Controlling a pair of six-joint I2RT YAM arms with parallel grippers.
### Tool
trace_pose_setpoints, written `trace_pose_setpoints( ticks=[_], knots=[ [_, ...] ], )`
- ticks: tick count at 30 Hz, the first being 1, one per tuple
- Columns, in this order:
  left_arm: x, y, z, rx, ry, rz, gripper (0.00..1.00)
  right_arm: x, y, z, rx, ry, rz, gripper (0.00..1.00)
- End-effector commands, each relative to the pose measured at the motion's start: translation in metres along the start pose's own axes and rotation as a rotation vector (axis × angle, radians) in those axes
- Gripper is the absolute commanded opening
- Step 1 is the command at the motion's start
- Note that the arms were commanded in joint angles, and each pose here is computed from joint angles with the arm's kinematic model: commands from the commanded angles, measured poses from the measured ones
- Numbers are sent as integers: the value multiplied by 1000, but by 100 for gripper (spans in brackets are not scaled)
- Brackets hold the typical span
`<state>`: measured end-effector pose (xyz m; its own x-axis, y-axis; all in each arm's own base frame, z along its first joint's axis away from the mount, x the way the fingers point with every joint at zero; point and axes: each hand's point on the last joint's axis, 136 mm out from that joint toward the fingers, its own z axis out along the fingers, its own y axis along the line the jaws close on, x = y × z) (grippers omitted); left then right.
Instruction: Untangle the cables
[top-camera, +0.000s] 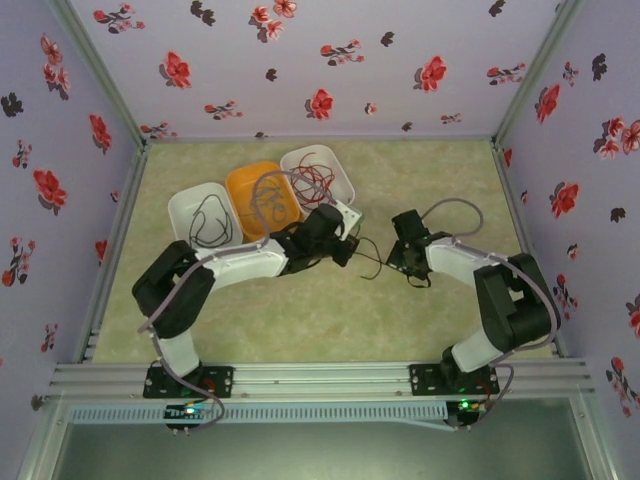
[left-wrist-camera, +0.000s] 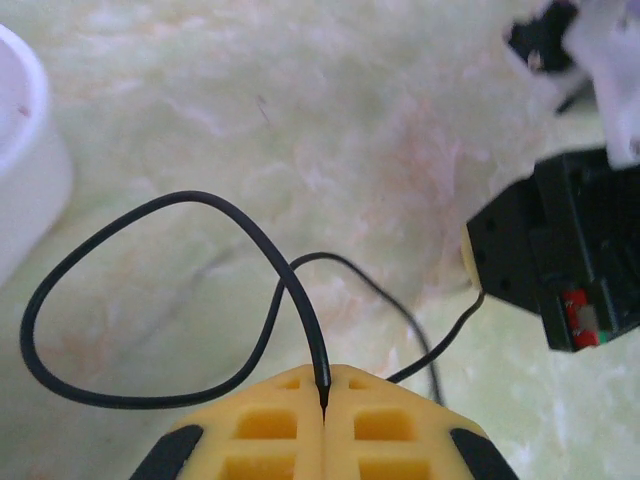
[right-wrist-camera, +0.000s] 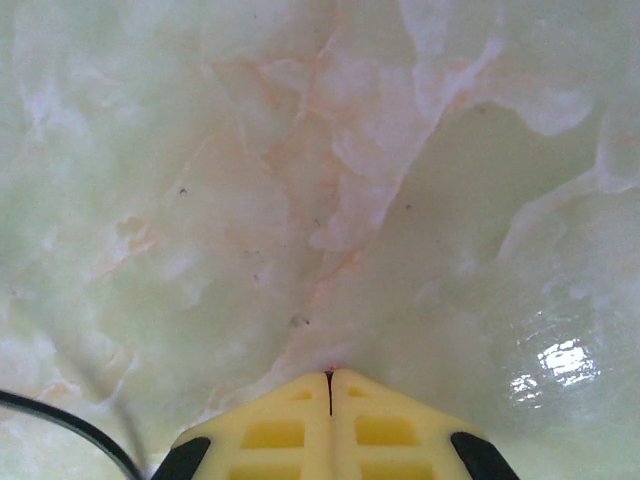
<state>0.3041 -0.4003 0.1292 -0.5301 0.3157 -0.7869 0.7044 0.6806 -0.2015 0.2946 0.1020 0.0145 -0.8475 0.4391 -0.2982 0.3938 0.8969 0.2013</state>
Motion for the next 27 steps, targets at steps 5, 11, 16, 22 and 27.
trace_pose_setpoints(
  ticks=[5,11,16,22,27],
  knots=[
    [-73,10,-47,-10,-303,-82,0,43,-1,21,-34,132,8,0],
    [-108,3,-94,13,-459,-20,0,40,-5,18,7,124,-5,17],
    [-130,9,-143,-12,-535,27,0,31,-1,9,3,93,-24,45],
    [-137,43,-194,-133,-562,11,0,9,8,-18,-13,18,-77,69],
    [-137,79,-242,-241,-543,-35,0,-10,7,-43,3,-65,-120,76]
  ],
)
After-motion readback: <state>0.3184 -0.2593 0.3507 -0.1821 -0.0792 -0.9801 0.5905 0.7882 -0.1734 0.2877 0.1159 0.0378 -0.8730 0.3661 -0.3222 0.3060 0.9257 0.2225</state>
